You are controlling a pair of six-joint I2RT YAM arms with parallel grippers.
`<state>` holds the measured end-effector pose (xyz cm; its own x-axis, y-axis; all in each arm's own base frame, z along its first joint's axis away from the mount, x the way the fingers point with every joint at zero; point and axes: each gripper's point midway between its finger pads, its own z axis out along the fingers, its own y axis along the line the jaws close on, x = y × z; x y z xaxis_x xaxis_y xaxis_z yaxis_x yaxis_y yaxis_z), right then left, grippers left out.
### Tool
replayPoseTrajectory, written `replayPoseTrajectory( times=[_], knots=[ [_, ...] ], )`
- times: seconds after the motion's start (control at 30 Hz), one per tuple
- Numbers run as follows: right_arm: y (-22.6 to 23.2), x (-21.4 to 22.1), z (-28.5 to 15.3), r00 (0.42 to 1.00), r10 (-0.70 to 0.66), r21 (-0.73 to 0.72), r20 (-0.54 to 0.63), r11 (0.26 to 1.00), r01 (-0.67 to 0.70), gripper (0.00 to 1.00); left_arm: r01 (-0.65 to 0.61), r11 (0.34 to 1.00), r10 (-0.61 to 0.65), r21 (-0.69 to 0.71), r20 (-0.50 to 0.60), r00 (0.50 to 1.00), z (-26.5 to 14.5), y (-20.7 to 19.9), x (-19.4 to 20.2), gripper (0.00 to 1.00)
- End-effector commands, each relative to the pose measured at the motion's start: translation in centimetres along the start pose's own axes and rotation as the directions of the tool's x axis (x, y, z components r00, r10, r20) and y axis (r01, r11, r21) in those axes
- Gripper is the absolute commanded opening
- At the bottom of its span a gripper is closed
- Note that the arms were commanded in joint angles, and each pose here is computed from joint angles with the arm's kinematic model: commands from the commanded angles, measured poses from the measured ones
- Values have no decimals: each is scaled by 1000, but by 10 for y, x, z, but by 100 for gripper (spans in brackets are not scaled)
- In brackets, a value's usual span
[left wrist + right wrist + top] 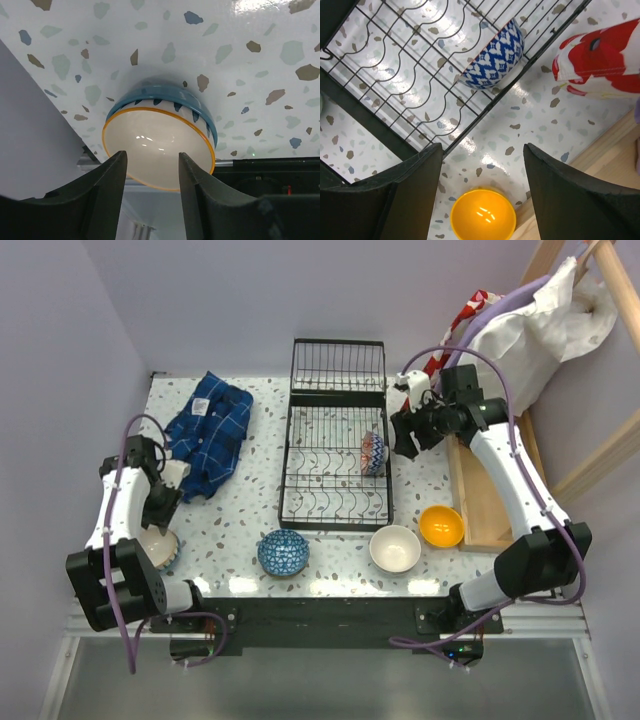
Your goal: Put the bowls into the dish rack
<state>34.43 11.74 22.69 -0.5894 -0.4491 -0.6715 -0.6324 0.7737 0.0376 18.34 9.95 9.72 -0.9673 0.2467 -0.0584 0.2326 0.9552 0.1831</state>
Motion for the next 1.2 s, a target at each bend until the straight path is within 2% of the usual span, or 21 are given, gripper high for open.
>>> replayPoseTrajectory(
  times=[0.0,0.1,0.4,0.63,0.83,0.97,1.17],
  knots=[
    [5,-23,-18,997,-69,-21,34,997,70,70,-46,997,46,69,5,999,-10,-12,6,49],
    [5,-28,-20,997,-78,-18,22,997,78,70,-68,988,70,140,-13,997,-7,-27,15,48],
    [16,-25,-22,995,-100,-9,-7,995,100,70,-133,971,148,197,-64,987,14,-44,40,45],
    [23,-25,-24,994,-109,7,-16,994,109,70,-138,968,155,211,-66,986,27,-48,41,42],
    [25,-24,-25,993,-114,15,-30,993,115,70,-169,952,182,257,-27,983,15,-55,37,45],
    [27,-25,-22,993,-114,11,-33,993,115,70,-186,931,223,315,-85,971,22,-68,56,45],
    [30,-29,-18,991,-128,9,-44,992,128,70,-166,936,204,311,-96,974,35,-70,57,42]
  ],
)
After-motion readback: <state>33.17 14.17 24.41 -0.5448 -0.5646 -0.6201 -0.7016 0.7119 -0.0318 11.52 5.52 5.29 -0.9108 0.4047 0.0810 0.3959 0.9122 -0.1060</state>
